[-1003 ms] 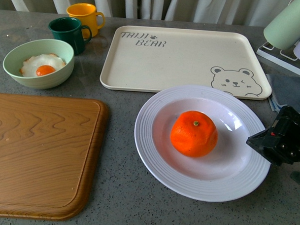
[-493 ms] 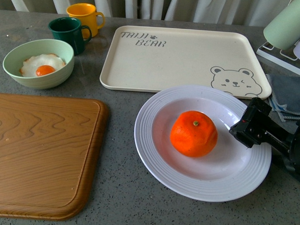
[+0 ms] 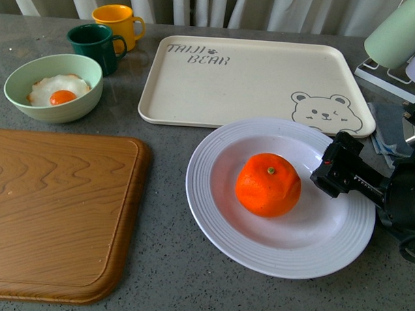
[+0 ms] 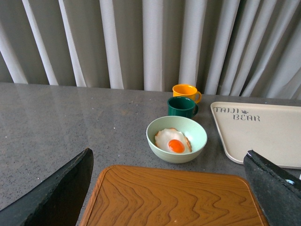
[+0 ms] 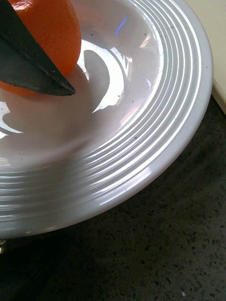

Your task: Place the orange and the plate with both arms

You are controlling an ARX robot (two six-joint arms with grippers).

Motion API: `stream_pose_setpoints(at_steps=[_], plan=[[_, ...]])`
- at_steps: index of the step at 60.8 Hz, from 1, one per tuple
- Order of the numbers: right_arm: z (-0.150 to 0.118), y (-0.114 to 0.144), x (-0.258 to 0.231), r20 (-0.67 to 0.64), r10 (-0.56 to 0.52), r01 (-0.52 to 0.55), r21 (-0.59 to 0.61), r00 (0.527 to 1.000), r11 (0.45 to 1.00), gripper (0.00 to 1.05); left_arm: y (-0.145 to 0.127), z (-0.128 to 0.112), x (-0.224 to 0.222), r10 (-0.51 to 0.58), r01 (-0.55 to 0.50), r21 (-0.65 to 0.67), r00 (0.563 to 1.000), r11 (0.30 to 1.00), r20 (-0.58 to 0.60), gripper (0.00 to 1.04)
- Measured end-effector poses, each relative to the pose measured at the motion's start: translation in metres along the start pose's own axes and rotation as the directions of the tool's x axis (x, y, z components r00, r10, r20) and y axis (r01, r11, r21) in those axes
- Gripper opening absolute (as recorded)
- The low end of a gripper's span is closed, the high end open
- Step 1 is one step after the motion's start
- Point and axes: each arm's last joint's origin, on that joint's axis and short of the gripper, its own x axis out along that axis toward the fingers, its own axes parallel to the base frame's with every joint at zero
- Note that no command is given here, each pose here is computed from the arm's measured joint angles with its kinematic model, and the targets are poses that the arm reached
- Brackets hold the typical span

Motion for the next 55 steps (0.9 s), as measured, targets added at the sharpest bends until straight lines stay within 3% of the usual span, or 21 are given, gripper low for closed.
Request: stream_pose_setpoints(at_steps=[7, 19, 26, 39, 55], plan=[[-0.0006, 0.0013, 0.0025, -0.004, -0.004, 0.004, -0.006, 1.0, 1.0, 0.74, 0.0, 0.0, 0.0, 0.0, 0.0, 0.0, 1.0, 1.0, 0.0, 0.96], [-0.0003, 0.0028, 0.0061, -0.009, -0.013, 0.013, -0.008, 1.0, 1.0, 0.69, 0.0, 0.0, 0.0, 0.0, 0.0, 0.0, 1.0, 1.0, 0.0, 0.96], [-0.0013, 0.0021, 0.0085, -0.014, -0.024, 0.024, -0.008, 1.0, 1.0, 0.49, 0.0, 0.0, 0.0, 0.0, 0.0, 0.0, 1.0, 1.0, 0.0, 0.96], [-0.0028, 0.0029, 0.0087, -0.048, 0.008, -0.007, 0.026, 0.999, 1.0, 0.24, 0.0, 0.0, 0.0, 0.0, 0.0, 0.0, 1.0, 1.0, 0.0, 0.96], [0.0037, 0.0081, -0.0008, -0.033, 0.059, -0.056, 0.069, 0.998, 0.996, 0.13, 0.0, 0.0, 0.0, 0.0, 0.0, 0.0, 1.0, 1.0, 0.0, 0.96]])
